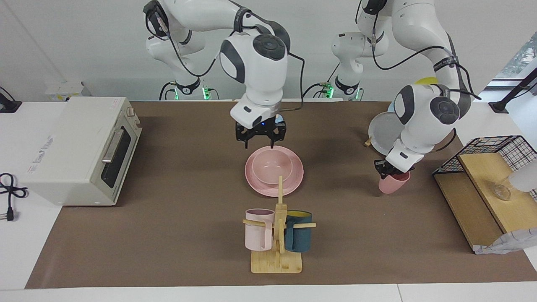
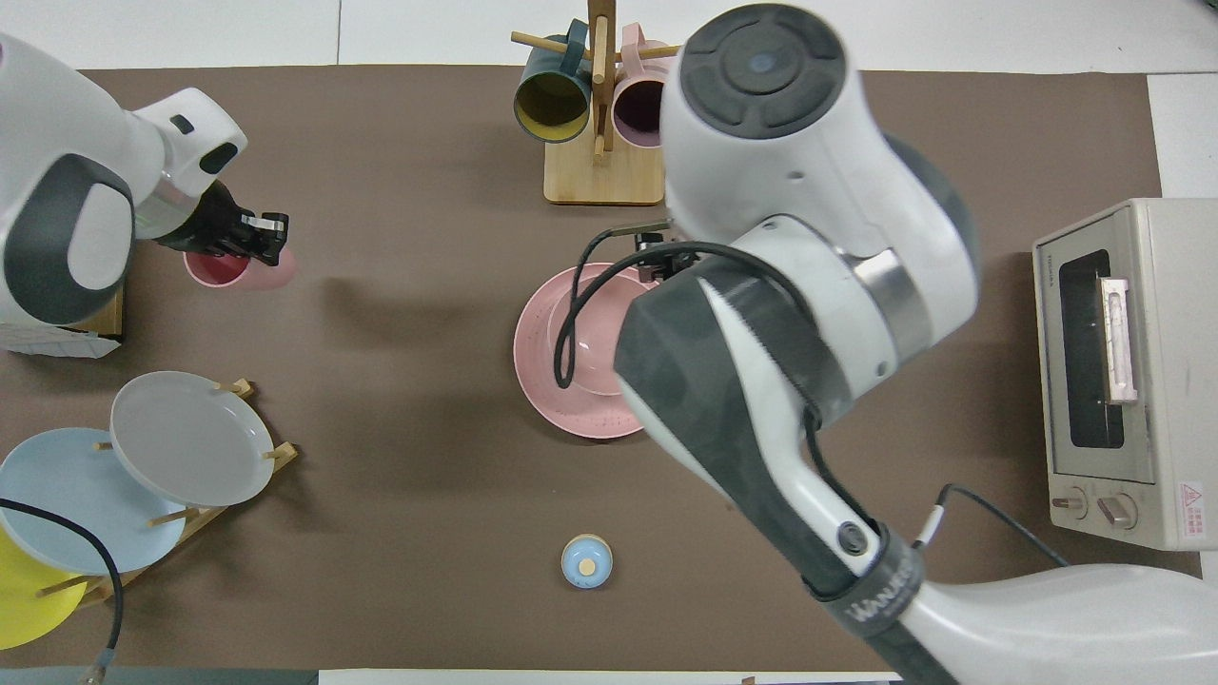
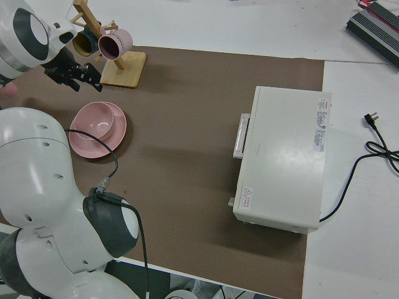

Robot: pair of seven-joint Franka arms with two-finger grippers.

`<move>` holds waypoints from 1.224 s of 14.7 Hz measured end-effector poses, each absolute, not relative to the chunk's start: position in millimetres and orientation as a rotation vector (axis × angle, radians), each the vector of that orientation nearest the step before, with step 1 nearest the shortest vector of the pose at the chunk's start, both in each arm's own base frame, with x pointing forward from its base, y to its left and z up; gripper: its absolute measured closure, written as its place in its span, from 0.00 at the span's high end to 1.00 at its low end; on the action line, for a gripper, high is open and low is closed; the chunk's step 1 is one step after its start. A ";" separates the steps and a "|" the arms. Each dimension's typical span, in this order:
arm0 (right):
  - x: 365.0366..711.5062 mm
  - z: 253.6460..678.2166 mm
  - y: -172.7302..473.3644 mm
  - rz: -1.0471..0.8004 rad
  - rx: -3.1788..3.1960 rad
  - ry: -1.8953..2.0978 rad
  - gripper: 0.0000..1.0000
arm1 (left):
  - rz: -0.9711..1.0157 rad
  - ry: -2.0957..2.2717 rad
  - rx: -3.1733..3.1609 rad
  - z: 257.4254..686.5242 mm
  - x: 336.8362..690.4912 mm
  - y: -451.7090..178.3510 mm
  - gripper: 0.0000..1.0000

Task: Organize tableware
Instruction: 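Release the bowl with the right gripper while the left gripper carries the cup, then lower the pink cup into the bowl with the left gripper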

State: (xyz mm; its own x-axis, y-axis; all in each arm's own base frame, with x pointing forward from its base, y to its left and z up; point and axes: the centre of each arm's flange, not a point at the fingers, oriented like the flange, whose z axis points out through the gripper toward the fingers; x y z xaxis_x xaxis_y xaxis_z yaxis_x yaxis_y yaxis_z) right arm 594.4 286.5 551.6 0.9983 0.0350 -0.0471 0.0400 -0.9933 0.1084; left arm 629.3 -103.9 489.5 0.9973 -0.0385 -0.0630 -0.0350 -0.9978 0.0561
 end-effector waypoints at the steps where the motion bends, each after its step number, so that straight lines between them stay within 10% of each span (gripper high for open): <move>1: 595.4 555.8 265.9 -0.082 3.020 0.079 1.00 | -0.106 0.028 3.074 522.3 626.2 -121.6 0.05; 7: 574.9 573.2 137.8 -0.174 2.995 0.194 1.00 | -0.048 0.410 2.989 585.9 562.2 -336.8 0.05; 18: 539.9 572.4 59.1 -0.164 3.066 0.108 1.00 | -0.112 0.472 3.044 424.0 513.6 -489.5 0.05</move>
State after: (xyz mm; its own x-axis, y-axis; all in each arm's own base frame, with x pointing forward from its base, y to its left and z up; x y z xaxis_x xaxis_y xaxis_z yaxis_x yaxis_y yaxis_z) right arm 539.9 59.1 572.4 0.9918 0.0663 -0.1089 0.0737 -0.9951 0.0653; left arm 513.6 -489.5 424.0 0.9504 0.3003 -0.0811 0.3046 -0.9513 0.0475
